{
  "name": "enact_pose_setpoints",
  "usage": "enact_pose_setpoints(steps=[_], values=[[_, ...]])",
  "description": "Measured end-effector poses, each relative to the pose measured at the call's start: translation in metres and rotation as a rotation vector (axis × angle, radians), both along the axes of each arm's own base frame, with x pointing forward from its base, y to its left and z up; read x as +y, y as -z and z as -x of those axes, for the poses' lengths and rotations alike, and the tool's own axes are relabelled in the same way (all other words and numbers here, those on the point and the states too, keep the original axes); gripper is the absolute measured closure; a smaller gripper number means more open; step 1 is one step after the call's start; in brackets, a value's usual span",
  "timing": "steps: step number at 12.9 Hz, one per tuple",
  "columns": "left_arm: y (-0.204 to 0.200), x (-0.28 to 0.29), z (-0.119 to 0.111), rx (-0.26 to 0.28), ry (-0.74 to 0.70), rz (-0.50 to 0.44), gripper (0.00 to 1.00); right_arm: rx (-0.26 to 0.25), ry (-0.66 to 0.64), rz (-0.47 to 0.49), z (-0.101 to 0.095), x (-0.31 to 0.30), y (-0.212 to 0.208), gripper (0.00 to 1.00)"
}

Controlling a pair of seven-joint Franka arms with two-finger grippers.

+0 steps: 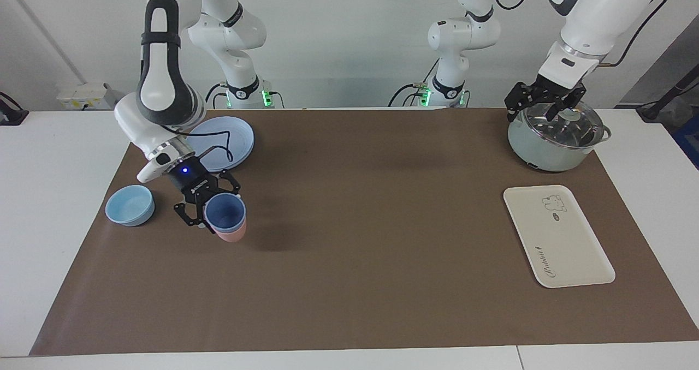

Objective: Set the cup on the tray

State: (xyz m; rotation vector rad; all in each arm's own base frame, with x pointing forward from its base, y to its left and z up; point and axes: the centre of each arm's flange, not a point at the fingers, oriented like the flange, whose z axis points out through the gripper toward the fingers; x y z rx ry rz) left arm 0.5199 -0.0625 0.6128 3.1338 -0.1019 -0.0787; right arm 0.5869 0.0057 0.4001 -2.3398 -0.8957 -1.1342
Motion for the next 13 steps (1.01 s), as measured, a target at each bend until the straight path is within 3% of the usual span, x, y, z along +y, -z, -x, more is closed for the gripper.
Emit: enact_pose_setpoints(steps=[2,8,13], values=[[0.006,-0.019,0.006,0.012,0.018,0.013,0.0,0.058,-0.011,0.068,0.001,0.006,-0.026,0.16],[0.011,-0.097,0.015,0.008,-0.089,0.407,0.0,0.199,-0.017,0.283,0.004,0.095,-0.089,0.16],[0.025,-0.193,0.015,-0.027,-0.231,0.705,0.0,0.251,-0.034,0.398,0.02,0.174,-0.103,0.16]])
